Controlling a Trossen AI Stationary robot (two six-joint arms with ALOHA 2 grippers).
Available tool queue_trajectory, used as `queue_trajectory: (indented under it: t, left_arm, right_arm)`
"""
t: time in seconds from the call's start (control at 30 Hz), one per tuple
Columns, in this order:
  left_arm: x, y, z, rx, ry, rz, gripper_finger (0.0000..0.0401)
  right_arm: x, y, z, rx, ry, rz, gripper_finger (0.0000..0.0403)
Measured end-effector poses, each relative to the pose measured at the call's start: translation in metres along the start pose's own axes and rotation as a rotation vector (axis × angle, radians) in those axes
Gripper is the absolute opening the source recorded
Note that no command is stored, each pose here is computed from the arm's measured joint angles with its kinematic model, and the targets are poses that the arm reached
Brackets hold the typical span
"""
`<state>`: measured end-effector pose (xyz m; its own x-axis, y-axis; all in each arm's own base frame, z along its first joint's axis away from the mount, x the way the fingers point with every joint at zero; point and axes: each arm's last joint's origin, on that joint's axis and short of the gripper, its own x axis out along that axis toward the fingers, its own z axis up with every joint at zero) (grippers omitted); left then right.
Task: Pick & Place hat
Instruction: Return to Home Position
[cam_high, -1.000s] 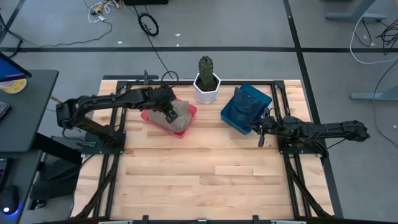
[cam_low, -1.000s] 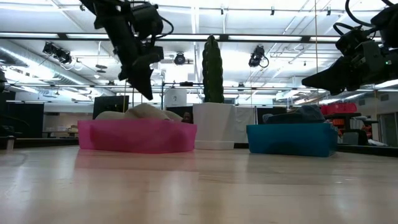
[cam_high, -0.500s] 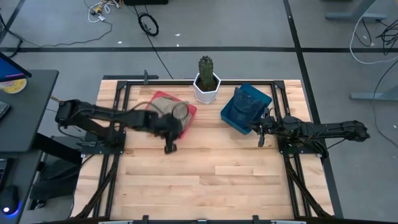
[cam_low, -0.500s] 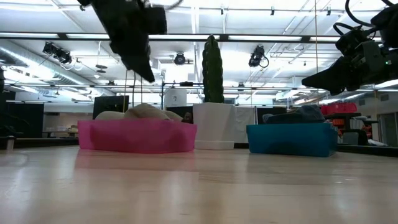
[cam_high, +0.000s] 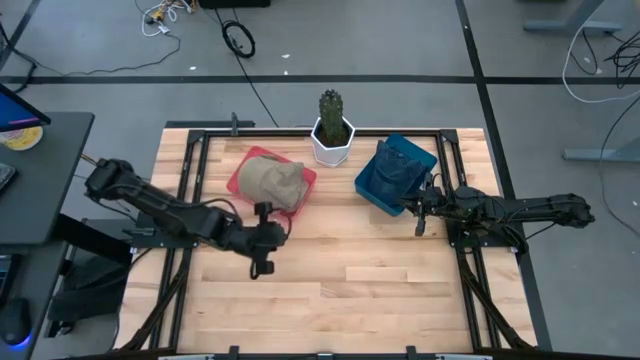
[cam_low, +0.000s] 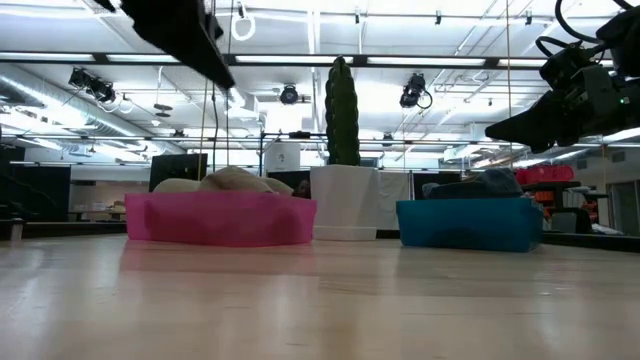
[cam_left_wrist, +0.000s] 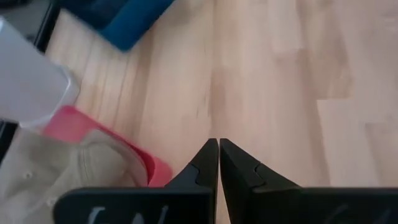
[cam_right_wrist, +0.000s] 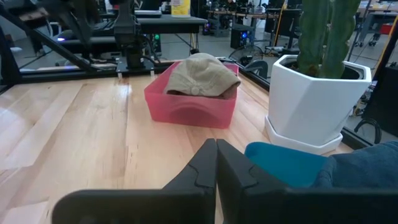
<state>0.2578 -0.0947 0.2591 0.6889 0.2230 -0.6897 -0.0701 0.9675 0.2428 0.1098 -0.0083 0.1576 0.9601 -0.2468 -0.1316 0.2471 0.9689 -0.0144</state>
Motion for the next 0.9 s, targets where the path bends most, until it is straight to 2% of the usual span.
queue_trajectory:
  t: [0.3,0.43,0.57,0.67,0.9]
  left_arm:
    - [-0.050,0.002,0.002,0.090,-0.197,-0.092,0.0018]
    - [-0.060,0.018,-0.022,0.063,-0.370,-0.154,0.0018]
    - [-0.061,0.042,-0.059,-0.037,-0.505,-0.185,0.0018]
    - [-0.070,0.056,-0.074,-0.107,-0.660,-0.188,0.0018]
    - [-0.081,0.071,-0.111,-0.121,-0.845,-0.236,0.0018]
  right_arm:
    - [0.000,0.000,0.000,0.000,0.000,0.000,0.0009]
    - [0.000,0.000,0.000,0.000,0.001,0.000,0.0009]
    - [0.000,0.000,0.000,0.000,0.001,0.000,0.0009]
    - [0.000,0.000,0.000,0.000,0.000,0.000,0.0009]
    - [0.000,0.000,0.000,0.000,0.000,0.000,0.0009]
